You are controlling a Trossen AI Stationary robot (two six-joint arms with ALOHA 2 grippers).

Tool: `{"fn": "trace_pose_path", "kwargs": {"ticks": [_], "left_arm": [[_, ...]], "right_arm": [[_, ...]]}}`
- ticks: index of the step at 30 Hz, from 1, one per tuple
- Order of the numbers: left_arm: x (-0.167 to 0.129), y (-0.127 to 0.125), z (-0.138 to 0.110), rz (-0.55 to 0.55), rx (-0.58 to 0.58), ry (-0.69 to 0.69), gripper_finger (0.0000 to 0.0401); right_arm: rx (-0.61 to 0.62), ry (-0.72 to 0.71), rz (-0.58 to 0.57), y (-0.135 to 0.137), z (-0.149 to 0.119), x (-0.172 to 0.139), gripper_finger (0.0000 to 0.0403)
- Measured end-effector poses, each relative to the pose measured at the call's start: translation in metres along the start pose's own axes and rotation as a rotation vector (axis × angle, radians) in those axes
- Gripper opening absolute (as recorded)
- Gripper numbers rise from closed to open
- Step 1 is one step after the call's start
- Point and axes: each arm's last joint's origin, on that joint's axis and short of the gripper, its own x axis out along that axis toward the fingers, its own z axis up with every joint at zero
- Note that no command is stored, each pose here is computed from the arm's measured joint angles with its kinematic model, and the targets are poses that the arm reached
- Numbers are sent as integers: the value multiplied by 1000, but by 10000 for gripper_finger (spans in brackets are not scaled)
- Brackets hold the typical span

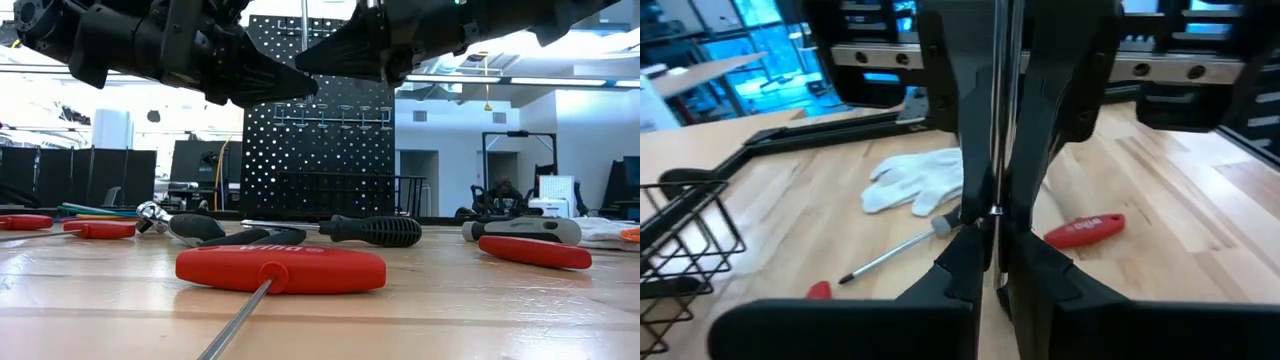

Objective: Hang tools onto peg board
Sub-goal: Hang the gray bit driver handle onto the black pegboard

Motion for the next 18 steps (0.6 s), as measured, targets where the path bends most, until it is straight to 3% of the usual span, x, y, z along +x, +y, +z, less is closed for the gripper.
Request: {"fn": "trace_pose_path", "kwargs": {"ticks": [8,14,18], "left_arm": [[0,2,4,50,-10,-24,47],[-4,5,4,114,-26,-59,51],[-11,4,-15,109,1,5,52]], "right_arm": [[36,-9,-54,-9,18,3,6],[63,-21,-119,-30,57,-5,2],[114,-118,-200,-53,94,-16,3]]}}
